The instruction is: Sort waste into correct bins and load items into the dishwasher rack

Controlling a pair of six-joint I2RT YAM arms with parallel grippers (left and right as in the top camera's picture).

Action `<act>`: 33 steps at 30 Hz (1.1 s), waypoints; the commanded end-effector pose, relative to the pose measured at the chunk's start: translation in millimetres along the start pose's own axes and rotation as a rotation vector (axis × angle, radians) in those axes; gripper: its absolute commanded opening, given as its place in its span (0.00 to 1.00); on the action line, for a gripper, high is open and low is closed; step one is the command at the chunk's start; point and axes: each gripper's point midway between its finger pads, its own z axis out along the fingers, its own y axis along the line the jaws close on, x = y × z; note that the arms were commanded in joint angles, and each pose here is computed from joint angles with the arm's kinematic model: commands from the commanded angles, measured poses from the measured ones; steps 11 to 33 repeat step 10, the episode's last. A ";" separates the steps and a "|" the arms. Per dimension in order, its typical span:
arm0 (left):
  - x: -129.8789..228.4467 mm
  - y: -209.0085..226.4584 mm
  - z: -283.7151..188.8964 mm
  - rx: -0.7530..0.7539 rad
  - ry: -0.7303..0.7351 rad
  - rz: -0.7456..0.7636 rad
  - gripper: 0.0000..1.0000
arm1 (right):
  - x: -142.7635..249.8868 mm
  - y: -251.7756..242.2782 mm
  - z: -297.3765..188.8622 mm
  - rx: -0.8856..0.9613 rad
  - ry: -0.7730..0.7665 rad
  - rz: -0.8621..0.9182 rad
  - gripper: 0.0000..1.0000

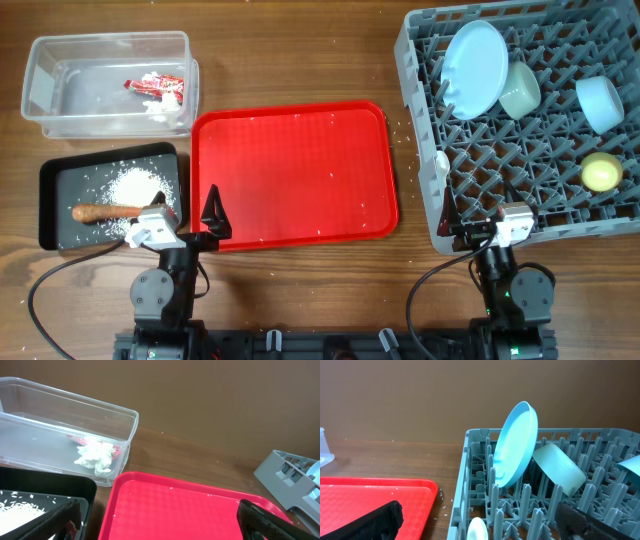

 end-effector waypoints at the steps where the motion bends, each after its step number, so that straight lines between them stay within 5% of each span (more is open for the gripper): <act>1: 0.8 -0.8 -0.2 0.009 -0.001 0.020 1.00 | -1.0 -0.6 -0.2 0.001 -0.005 0.011 1.00; 33: 0.8 -0.8 -0.2 0.009 -0.001 0.020 1.00 | -1.0 -0.6 -0.2 0.001 -0.005 0.011 1.00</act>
